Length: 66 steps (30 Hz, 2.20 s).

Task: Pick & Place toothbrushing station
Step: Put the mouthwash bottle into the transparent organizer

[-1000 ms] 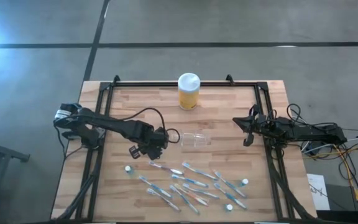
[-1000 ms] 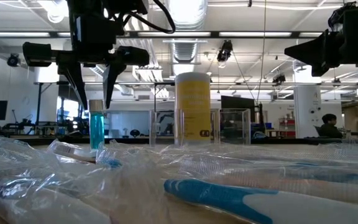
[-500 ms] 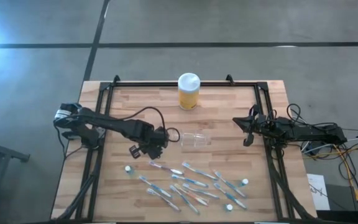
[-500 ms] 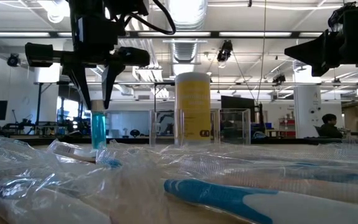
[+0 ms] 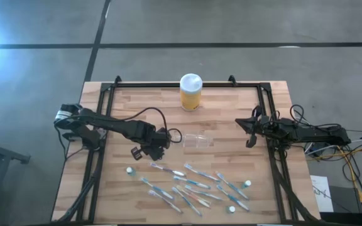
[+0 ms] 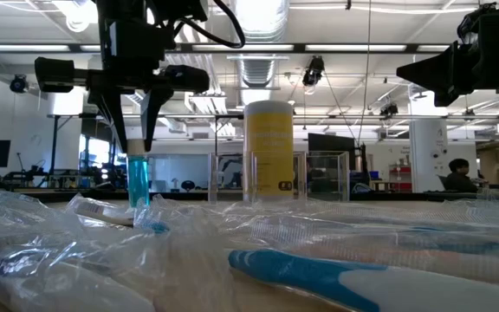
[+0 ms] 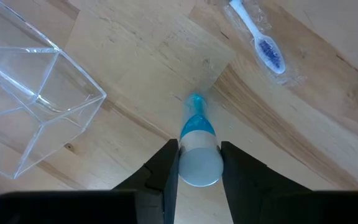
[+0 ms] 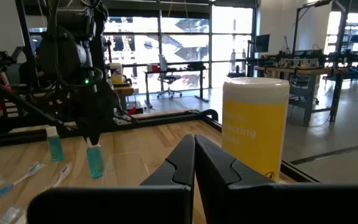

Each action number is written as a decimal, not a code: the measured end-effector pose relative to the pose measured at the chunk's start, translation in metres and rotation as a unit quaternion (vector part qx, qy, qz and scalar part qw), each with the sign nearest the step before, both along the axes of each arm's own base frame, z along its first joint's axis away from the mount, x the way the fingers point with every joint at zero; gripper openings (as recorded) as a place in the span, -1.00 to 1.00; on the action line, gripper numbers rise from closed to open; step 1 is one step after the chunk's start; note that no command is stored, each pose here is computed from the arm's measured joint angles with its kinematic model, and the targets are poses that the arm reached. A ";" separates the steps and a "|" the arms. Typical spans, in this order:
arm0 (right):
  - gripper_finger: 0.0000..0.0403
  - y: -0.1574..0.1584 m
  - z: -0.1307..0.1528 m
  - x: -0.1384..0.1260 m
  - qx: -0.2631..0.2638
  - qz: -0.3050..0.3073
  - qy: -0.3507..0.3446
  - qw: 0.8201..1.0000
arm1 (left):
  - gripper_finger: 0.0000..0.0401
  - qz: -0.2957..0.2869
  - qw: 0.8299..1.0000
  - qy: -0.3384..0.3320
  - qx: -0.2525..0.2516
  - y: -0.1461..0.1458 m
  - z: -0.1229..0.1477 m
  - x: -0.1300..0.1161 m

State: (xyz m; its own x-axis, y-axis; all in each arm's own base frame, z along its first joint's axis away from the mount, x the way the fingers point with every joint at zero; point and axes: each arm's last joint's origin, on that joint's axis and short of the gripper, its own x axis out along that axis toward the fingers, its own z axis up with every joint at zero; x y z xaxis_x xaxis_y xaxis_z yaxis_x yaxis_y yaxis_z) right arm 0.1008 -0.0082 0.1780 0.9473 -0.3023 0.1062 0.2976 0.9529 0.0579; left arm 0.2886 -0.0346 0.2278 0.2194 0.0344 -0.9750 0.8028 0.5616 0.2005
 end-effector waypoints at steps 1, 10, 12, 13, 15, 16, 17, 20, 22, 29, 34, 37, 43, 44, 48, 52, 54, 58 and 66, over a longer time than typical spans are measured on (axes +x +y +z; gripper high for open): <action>-0.96 0.000 0.000 0.000 0.000 0.000 0.000 1.000 | -0.49 0.003 1.000 0.000 -0.001 0.000 0.000 0.000; -0.96 0.000 0.000 0.000 0.001 0.000 0.000 1.000 | -0.49 0.038 0.999 -0.021 -0.013 0.000 0.011 0.006; -0.96 0.000 0.000 0.000 0.001 0.000 0.000 1.000 | -0.49 0.059 0.997 -0.035 -0.021 -0.001 0.019 0.009; -0.96 0.000 0.000 0.000 0.001 0.000 0.000 1.000 | -0.49 0.073 0.996 -0.043 -0.026 0.000 0.023 0.011; -0.96 0.000 0.000 0.000 0.001 0.000 0.000 1.000 | -0.49 0.095 0.993 -0.057 -0.038 0.000 0.031 0.014; -0.96 0.000 0.000 0.000 0.001 0.000 0.000 1.000 | -0.49 0.096 0.992 -0.063 -0.046 0.000 0.036 0.016; -0.96 0.000 0.000 0.000 0.002 0.000 0.000 1.000 | -0.49 0.096 0.991 -0.070 -0.055 0.000 0.041 0.017; -0.96 0.000 -0.001 0.000 0.012 0.002 0.000 1.000 | -0.49 0.093 0.988 -0.099 -0.072 -0.001 0.059 0.023; -0.96 0.000 -0.001 0.000 0.013 0.002 0.001 1.000 | -0.50 0.092 0.985 -0.120 -0.084 -0.001 0.072 0.027; -0.96 0.000 -0.002 0.000 0.014 0.002 0.007 1.000 | -0.50 0.113 0.969 -0.193 -0.102 0.010 0.115 0.037; -0.96 0.000 -0.002 0.000 0.014 0.002 0.007 1.000 | -0.50 0.179 0.951 -0.228 -0.112 0.029 0.132 0.055; -0.96 0.000 -0.002 0.000 0.018 0.002 0.005 1.000 | -0.50 0.211 0.947 -0.216 -0.111 0.040 0.133 0.069; -0.96 0.000 -0.002 0.001 0.024 0.003 0.006 1.000 | -0.50 0.215 0.955 -0.176 -0.098 0.050 0.124 0.105; -0.96 0.000 -0.003 0.001 0.024 0.003 0.006 1.000 | -0.50 0.222 0.955 -0.169 -0.098 0.052 0.121 0.112; -0.96 0.000 -0.002 0.001 0.023 0.002 0.006 1.000 | -0.50 0.253 0.953 -0.137 -0.096 0.060 0.111 0.134; -0.96 0.000 -0.002 0.001 0.024 0.002 0.006 1.000 | -0.50 0.283 0.948 -0.111 -0.095 0.066 0.104 0.149; -0.96 0.000 -0.002 0.001 0.024 0.003 0.006 1.000 | -0.50 0.294 0.947 -0.094 -0.093 0.068 0.103 0.150; -0.96 0.000 -0.003 0.001 0.025 0.003 0.007 1.000 | -0.50 0.304 0.947 -0.063 -0.085 0.071 0.093 0.149; -0.96 0.000 -0.003 0.001 0.026 0.002 0.010 1.000 | -0.50 0.319 0.944 -0.038 -0.081 0.074 0.088 0.143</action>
